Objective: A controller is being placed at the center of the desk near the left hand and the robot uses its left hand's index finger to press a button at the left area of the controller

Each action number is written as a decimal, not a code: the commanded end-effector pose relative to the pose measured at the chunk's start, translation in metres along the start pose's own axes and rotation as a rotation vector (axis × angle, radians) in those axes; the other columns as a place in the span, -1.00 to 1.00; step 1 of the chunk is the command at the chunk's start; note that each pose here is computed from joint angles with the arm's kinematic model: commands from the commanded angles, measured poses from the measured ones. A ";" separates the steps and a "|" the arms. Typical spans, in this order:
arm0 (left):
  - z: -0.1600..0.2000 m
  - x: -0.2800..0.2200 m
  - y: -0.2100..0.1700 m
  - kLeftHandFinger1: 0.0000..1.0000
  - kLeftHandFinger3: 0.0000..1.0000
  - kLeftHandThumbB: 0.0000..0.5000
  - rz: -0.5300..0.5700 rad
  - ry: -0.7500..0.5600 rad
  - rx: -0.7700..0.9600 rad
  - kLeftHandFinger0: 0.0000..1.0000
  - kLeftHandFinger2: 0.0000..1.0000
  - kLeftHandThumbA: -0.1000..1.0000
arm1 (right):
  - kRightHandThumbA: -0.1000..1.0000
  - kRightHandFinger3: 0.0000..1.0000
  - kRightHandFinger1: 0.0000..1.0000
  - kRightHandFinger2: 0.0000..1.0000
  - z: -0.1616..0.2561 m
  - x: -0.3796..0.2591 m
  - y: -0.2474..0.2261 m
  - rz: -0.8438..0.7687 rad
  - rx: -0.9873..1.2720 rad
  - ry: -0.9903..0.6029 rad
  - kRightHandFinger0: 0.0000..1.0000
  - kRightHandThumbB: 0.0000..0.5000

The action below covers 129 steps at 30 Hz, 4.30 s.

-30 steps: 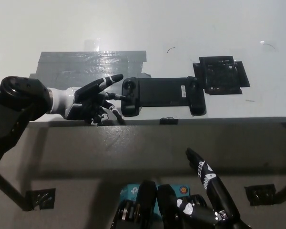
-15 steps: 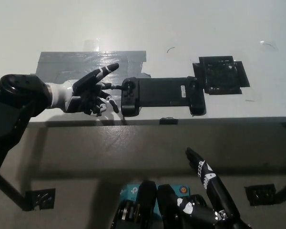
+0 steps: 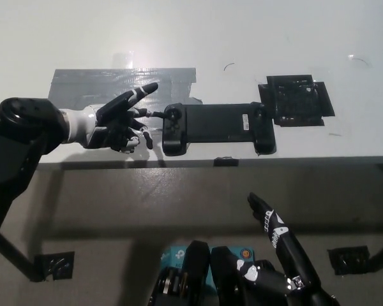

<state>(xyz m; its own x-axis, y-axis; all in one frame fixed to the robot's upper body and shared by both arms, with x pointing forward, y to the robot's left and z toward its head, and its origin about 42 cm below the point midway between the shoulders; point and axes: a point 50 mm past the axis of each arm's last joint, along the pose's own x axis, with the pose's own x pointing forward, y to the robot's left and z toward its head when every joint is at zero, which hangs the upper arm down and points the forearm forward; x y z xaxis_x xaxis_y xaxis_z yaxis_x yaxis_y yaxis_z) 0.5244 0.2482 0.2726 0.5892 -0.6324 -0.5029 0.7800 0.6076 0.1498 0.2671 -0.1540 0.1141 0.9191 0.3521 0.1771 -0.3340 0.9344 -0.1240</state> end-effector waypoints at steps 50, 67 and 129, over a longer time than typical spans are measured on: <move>-0.042 0.012 -0.031 -0.55 1.00 1.00 -0.157 0.467 0.368 -1.00 0.26 1.00 | 0.37 1.00 1.00 1.00 0.017 0.007 -0.002 -0.002 -0.007 -0.057 1.00 -0.14; 0.016 -0.013 -0.033 -0.76 1.00 0.82 -0.207 0.086 0.252 -1.00 -0.13 1.00 | 0.28 1.00 1.00 1.00 0.015 0.004 -0.003 0.011 -0.009 -0.051 1.00 -0.14; -0.183 -0.034 -0.253 1.00 1.00 0.17 0.775 -0.634 0.101 1.00 1.00 1.00 | 1.00 1.00 1.00 1.00 0.004 -0.002 0.008 -0.050 0.045 -0.076 1.00 -0.04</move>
<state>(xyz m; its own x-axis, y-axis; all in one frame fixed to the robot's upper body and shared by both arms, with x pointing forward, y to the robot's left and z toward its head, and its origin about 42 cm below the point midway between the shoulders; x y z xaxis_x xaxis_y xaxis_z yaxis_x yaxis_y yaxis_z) 0.2749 0.2043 0.0815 0.9330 -0.3598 -0.0064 0.3540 0.9145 0.1962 0.2603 -0.1528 0.0974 0.9317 0.3478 0.1052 -0.3379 0.9358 -0.1007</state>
